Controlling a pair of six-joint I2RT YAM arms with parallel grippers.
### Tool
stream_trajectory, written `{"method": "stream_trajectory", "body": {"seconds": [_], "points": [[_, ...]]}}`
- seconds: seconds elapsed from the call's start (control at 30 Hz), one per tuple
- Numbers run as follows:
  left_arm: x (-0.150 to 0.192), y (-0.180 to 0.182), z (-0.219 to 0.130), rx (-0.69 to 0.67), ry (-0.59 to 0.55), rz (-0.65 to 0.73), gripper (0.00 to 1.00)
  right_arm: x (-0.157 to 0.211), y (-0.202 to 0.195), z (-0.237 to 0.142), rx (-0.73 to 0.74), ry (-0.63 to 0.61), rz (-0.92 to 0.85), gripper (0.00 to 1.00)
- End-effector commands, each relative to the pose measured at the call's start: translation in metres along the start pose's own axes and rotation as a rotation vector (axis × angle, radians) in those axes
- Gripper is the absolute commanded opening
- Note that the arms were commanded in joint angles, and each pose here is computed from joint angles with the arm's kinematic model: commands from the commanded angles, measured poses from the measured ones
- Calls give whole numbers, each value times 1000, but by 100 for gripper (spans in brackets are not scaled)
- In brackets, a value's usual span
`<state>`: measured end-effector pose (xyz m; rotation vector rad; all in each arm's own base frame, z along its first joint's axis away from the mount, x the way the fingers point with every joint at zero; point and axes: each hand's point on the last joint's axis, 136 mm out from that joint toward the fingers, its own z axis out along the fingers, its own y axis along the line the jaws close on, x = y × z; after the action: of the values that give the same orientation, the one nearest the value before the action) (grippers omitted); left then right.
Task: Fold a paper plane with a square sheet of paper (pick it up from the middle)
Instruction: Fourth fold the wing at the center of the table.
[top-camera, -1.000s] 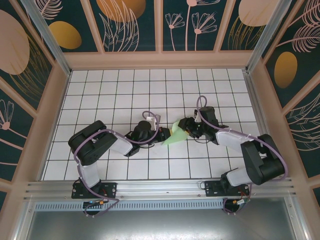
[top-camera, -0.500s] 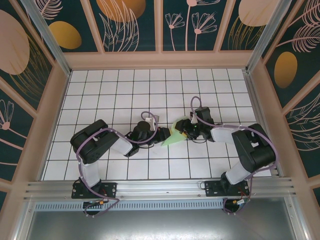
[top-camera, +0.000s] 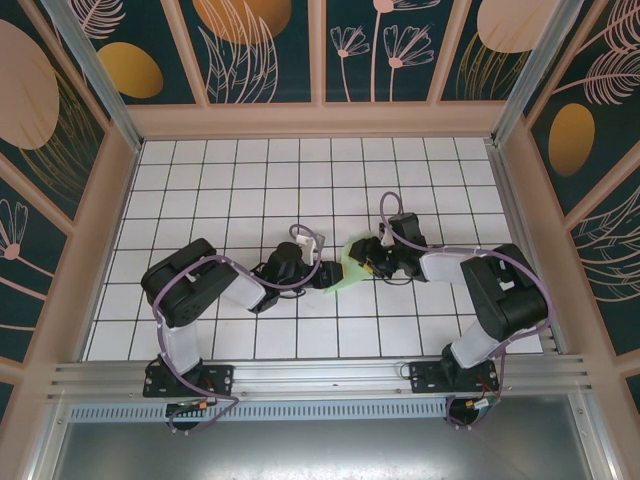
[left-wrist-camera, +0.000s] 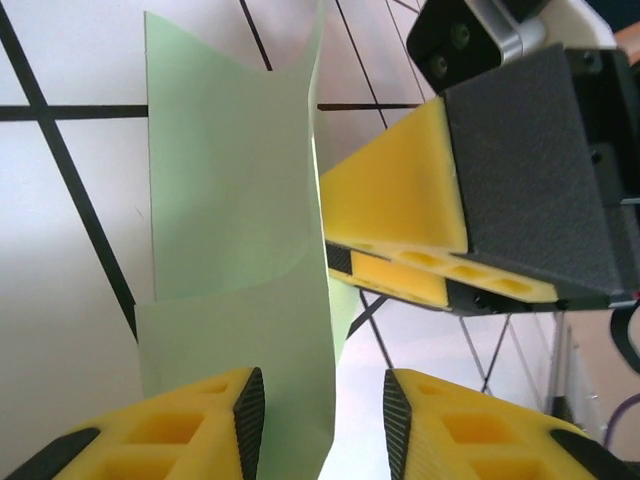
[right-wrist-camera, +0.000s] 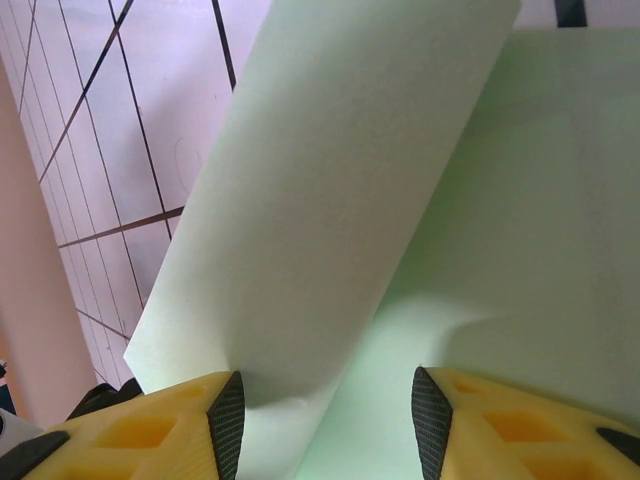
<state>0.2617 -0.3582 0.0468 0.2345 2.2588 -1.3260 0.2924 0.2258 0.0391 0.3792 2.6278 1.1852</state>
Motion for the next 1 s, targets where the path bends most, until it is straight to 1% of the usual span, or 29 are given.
{"method": "stream_trajectory", "body": {"seconds": [0.0, 0.1, 0.3, 0.4, 0.5, 0.8, 0.97], "points": [[-14, -8, -2, -1, -29, 135, 38, -3, 13, 1, -29, 3, -41, 51], [-16, -10, 1, 6, -30, 156, 37, -4, 14, 0, -34, 4, -40, 50], [-17, -7, 9, 3, -25, 149, 35, -4, 17, 0, -41, 2, -41, 51], [-17, 0, 12, -30, -19, 142, 34, -4, 18, -1, -45, 3, -41, 50], [-17, 14, 16, -103, -7, 143, 29, -5, 20, -1, -48, 1, -46, 50], [-24, 13, 13, -122, -29, 149, 17, -7, 25, -7, -46, -11, -61, 51], [-35, 13, -2, -180, -81, 166, 11, -11, 27, -14, -29, -43, -84, 52]]}}
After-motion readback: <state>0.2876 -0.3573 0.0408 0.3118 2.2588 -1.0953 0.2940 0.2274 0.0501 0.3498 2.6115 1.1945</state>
